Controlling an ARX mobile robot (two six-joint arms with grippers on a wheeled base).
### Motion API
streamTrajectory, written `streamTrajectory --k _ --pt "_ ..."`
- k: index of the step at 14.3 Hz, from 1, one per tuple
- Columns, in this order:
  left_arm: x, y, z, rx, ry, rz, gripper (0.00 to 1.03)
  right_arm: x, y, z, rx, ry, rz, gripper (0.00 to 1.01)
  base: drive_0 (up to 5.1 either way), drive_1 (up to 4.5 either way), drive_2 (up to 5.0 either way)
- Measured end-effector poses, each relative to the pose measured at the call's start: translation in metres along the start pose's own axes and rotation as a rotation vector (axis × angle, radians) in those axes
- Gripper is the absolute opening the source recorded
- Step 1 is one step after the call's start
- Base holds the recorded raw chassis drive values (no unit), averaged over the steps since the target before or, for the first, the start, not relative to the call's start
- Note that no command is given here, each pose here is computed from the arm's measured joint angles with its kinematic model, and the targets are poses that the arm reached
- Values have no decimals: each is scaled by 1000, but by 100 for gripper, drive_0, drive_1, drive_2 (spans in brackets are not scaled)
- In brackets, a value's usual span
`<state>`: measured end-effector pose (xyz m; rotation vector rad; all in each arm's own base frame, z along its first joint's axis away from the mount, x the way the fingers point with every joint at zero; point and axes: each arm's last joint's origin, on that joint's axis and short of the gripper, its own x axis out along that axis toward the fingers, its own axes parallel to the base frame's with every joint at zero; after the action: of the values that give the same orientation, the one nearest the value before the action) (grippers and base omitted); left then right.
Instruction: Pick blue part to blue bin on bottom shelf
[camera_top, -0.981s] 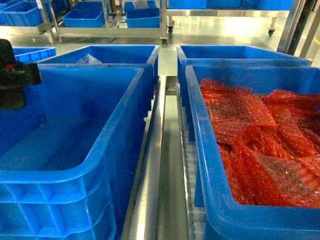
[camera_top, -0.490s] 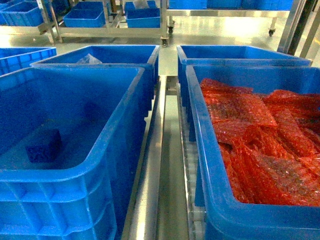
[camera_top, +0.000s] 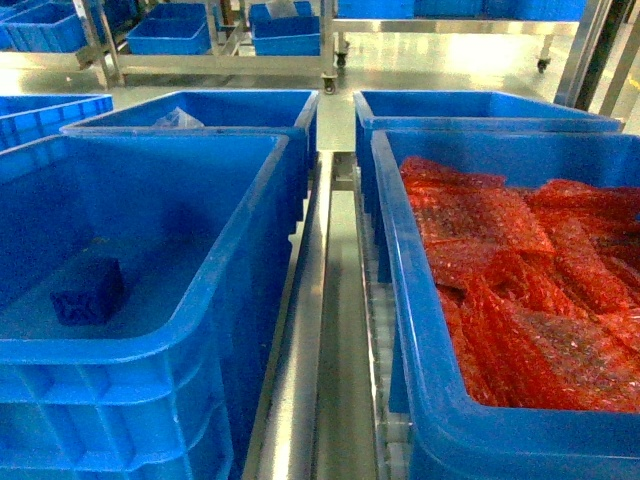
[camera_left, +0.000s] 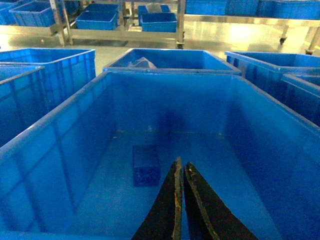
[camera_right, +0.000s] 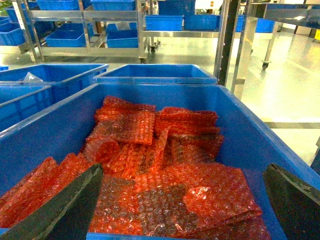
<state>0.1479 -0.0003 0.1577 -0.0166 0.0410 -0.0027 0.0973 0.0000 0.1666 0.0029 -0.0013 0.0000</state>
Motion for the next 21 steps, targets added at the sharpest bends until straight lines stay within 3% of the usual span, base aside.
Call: streamTrajectory --k 10,19,21 --pt "-30 0 11 0 -53 1 2 0 0 0 0 0 0 98 0 0 0" --pt "-40 0 10 0 -52 1 2 0 0 0 0 0 0 98 0 0 0" --pt "-49 0 4 0 -3 1 2 0 0 0 0 0 0 98 0 0 0"
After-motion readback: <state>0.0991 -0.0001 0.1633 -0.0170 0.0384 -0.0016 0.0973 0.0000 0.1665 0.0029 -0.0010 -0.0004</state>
